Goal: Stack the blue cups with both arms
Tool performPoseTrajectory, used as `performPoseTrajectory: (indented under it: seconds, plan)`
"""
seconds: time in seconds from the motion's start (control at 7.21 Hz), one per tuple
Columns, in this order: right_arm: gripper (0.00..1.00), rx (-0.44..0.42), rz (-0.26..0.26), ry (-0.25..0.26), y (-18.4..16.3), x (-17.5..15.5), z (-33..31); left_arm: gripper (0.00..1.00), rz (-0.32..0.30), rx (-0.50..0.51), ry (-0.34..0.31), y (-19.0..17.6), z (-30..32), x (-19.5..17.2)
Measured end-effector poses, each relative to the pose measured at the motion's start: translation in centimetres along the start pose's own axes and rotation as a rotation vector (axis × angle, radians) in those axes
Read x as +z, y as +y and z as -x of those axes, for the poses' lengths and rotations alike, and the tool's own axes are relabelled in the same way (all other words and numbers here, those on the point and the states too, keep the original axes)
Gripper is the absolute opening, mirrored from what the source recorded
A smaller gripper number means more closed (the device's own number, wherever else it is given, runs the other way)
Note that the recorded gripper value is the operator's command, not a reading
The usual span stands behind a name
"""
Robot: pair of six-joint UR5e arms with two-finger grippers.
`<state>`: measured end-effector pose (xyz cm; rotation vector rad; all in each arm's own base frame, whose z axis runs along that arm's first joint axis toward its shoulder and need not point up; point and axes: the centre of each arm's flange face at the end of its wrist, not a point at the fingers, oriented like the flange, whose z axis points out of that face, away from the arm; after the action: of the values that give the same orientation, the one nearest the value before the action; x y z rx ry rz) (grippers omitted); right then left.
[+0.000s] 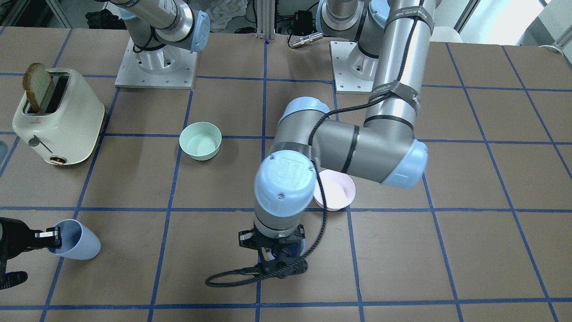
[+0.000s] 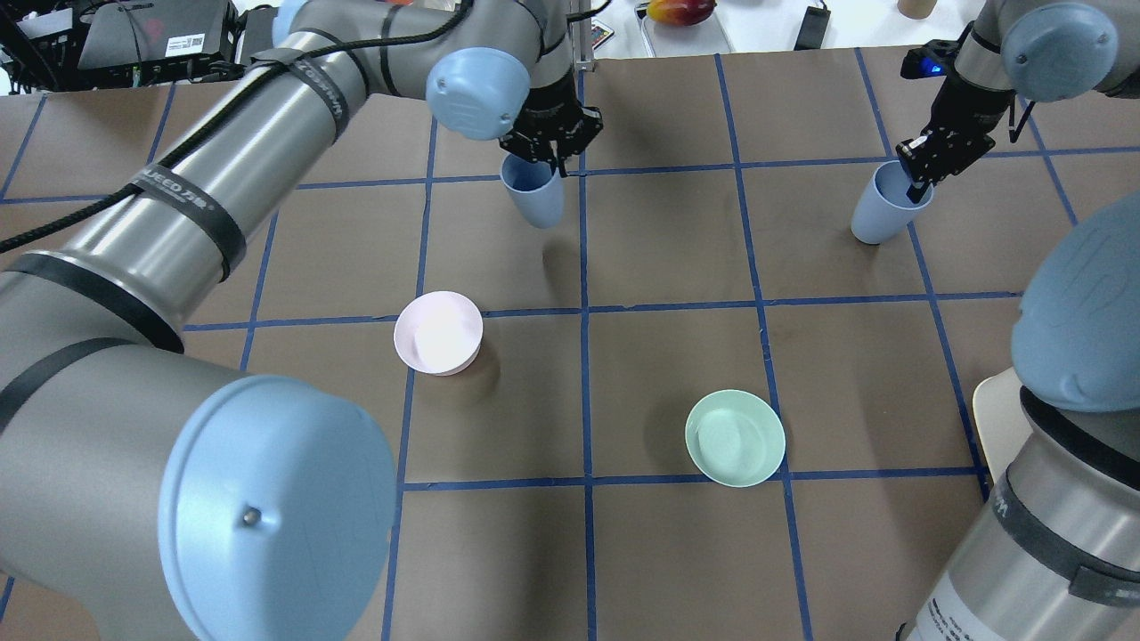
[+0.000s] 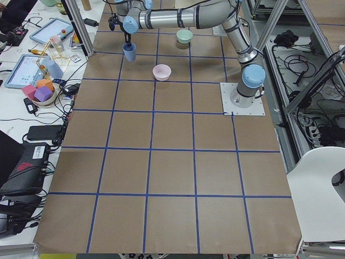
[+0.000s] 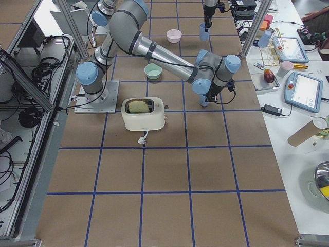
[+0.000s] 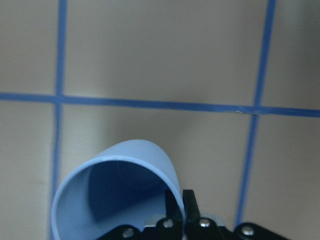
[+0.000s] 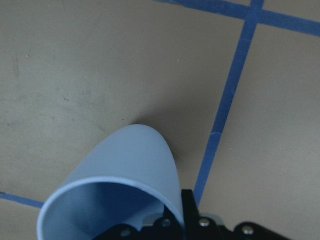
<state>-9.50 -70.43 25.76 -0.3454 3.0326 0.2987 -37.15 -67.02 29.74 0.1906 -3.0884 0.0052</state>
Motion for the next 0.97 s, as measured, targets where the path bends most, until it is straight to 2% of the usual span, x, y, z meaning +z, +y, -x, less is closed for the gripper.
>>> performPoseTrajectory:
  seconds: [0.28,0.55,0.83,0.97]
  plan:
    - [0.0,-0.002,-0.011,-0.003,0.4,-3.0,0.3,0.0,0.052,0.032,-0.029,5.2,-3.8,2.2]
    - [0.0,-0.008,-0.018,-0.011,0.4,-5.8,0.8,0.0,0.072,0.035,-0.043,6.6,-3.8,3.2]
    - [0.0,-0.013,-0.019,-0.044,0.4,-6.7,1.6,0.0,0.101,0.03,-0.062,7.5,-3.1,3.3]
    - [0.0,-0.015,-0.02,-0.054,0.6,-7.1,2.2,0.99,0.115,0.031,-0.068,7.8,-2.8,3.8]
